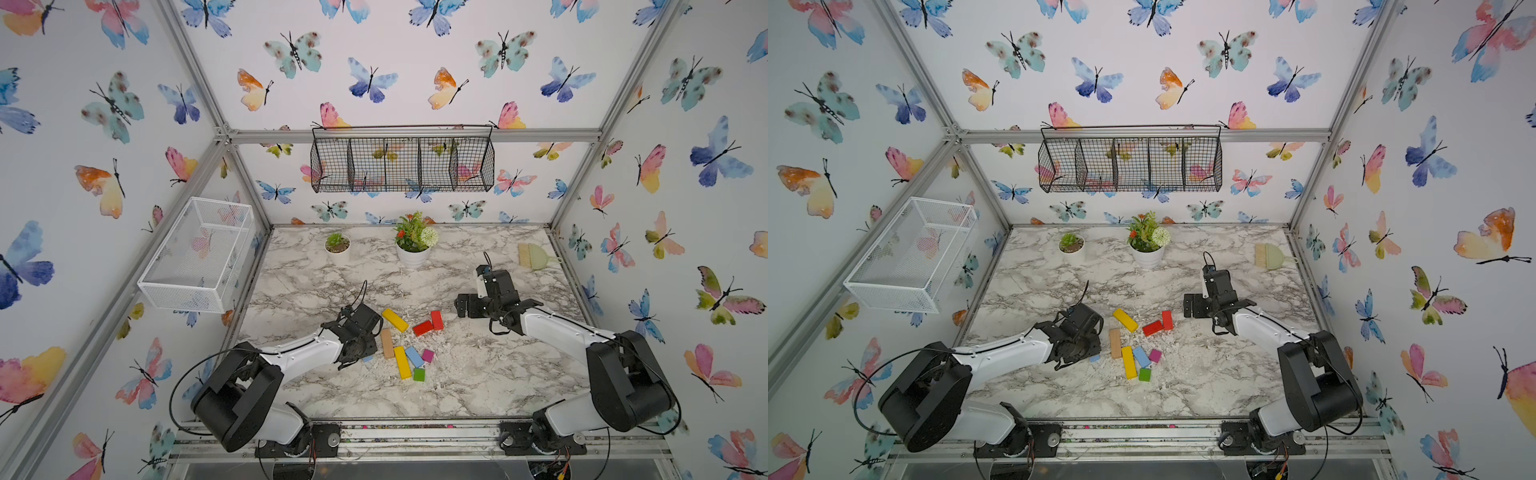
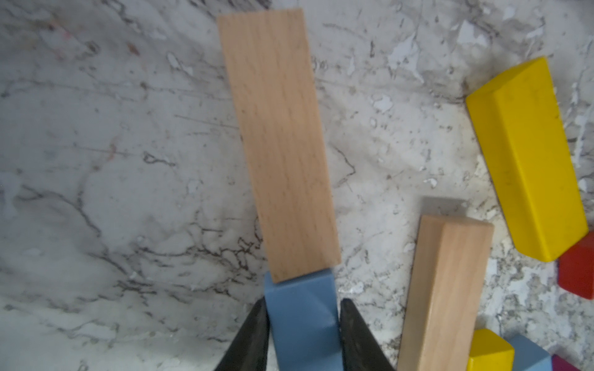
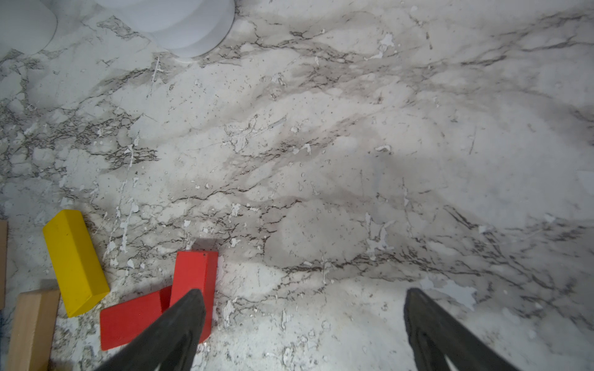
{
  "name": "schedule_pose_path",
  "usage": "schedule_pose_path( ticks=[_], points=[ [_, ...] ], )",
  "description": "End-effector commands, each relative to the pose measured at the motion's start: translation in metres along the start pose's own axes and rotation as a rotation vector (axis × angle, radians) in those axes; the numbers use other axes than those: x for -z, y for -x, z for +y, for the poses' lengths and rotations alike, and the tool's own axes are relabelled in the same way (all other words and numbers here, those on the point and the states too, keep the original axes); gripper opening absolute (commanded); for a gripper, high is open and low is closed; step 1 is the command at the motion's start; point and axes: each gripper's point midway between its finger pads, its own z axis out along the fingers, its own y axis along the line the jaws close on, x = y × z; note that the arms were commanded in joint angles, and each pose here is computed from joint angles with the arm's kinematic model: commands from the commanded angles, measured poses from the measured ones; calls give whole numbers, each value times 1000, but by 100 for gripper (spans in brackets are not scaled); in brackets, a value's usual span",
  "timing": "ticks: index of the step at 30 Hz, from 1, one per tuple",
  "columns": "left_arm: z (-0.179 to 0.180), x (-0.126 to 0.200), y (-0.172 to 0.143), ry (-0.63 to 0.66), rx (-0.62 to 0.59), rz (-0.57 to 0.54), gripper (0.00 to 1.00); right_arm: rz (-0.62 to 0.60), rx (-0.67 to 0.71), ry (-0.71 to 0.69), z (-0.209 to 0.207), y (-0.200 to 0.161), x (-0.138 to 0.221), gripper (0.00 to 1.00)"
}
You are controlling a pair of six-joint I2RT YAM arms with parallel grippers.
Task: Assemble the letter v with building blocks
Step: Assemble the building block at the center of the board.
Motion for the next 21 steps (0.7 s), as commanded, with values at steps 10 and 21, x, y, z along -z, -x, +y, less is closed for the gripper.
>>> schedule_pose_path(
  ticks=[10,21],
  points=[
    [17,-7,-7,69,1,22,33,1,12,7,3,1,-1,98],
    [17,-6,-5,65,19,8,33,2,13,5,3,1,-1,98]
  ],
)
